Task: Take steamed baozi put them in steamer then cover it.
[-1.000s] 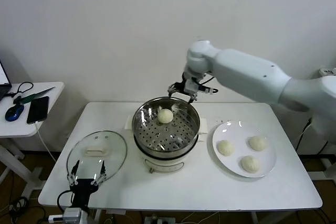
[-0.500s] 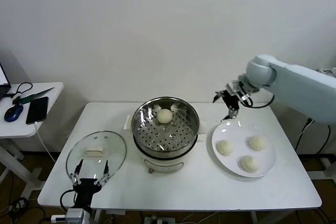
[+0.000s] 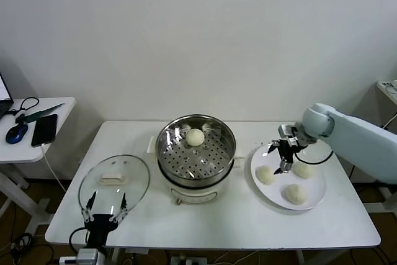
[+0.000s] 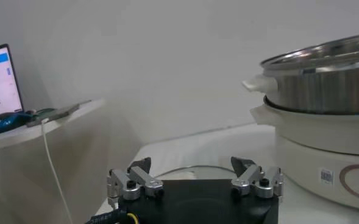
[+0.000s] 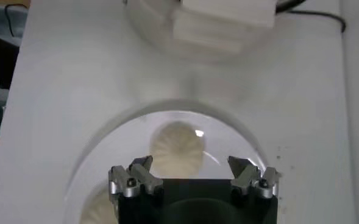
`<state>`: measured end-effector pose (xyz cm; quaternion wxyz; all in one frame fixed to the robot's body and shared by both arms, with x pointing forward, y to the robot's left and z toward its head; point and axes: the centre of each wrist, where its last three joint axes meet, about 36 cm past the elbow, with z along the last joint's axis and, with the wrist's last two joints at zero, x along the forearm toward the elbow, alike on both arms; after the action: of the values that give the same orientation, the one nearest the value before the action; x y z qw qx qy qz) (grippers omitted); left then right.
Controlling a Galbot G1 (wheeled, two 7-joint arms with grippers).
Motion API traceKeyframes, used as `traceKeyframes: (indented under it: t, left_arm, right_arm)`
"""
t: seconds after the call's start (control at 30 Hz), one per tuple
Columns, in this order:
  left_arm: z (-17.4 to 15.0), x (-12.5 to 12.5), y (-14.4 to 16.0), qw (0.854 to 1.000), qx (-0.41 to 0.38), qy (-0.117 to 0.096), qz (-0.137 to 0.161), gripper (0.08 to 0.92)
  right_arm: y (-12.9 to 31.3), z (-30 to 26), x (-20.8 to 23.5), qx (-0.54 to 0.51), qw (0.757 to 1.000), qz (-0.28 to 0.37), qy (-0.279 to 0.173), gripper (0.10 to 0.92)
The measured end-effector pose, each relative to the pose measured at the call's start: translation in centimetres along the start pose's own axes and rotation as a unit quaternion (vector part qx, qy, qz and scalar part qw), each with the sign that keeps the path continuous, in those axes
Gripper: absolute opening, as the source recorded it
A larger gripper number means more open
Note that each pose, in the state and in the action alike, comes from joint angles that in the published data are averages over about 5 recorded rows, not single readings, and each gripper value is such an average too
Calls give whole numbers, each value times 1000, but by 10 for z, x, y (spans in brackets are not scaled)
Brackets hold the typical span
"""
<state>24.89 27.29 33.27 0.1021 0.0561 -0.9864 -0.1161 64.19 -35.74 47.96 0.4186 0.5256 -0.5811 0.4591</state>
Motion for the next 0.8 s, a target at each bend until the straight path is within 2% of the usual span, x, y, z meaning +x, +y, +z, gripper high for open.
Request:
traceKeyframes:
  t: [0.67,0.8]
  left_arm:
    - [5,4,2,1000,-3,6,-3,823]
    - [5,4,2,1000,-3,6,-4,823]
  right_arm:
    - [-13,-4,-36,-20,1000,-12,0,822]
    - [-14,-5,-37,-20,1000,-13,1,791]
